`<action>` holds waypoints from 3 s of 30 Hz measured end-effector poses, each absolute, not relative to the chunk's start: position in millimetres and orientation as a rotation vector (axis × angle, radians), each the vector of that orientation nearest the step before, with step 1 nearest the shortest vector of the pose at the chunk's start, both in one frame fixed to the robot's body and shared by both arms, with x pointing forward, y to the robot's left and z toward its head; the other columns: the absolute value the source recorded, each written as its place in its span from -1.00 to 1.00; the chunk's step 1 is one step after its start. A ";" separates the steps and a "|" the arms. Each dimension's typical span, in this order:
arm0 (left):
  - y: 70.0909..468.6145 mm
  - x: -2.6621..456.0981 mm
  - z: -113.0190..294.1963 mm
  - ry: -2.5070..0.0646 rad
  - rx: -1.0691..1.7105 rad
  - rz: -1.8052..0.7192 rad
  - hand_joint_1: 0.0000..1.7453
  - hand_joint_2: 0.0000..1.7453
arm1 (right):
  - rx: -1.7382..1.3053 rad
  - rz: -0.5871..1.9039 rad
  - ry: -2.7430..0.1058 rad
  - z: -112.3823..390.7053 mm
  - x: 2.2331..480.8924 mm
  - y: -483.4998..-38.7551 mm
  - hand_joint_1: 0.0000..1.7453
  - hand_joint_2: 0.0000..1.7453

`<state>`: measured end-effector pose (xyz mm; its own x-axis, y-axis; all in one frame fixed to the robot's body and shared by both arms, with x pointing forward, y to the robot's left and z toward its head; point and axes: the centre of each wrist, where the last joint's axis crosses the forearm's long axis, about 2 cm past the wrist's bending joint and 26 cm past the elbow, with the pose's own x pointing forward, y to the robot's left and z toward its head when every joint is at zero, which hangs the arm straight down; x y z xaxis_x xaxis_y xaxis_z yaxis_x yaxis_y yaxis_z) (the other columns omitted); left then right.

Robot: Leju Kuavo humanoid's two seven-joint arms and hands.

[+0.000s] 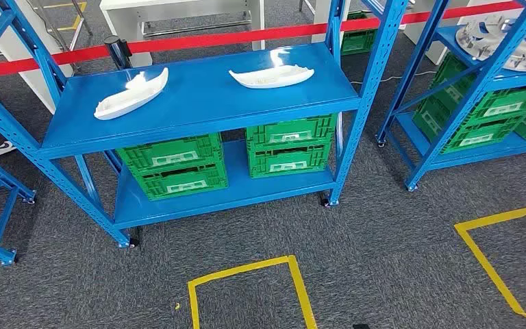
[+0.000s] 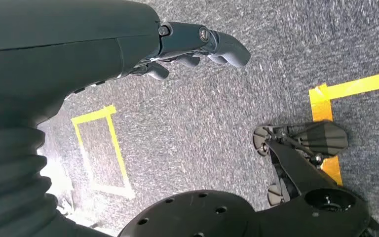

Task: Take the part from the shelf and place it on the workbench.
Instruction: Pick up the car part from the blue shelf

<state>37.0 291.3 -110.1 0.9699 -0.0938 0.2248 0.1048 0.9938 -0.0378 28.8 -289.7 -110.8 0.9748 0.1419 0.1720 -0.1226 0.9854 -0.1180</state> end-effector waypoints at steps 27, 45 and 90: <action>266.2 61.8 -107.7 -0.230 -0.056 -0.229 -1.00 -1.00 | -0.387 0.405 -0.475 -70.2 190.2 -322.1 -1.00 1.00; 233.0 87.1 -101.3 -0.309 -0.109 -0.334 -1.00 -1.00 | -1.037 0.626 -0.928 188.2 451.5 -405.4 -1.00 1.00; 217.8 79.1 -101.1 -0.364 -0.163 -0.296 -1.00 -1.00 | -1.497 1.276 -1.322 344.6 500.8 -176.1 -1.00 1.00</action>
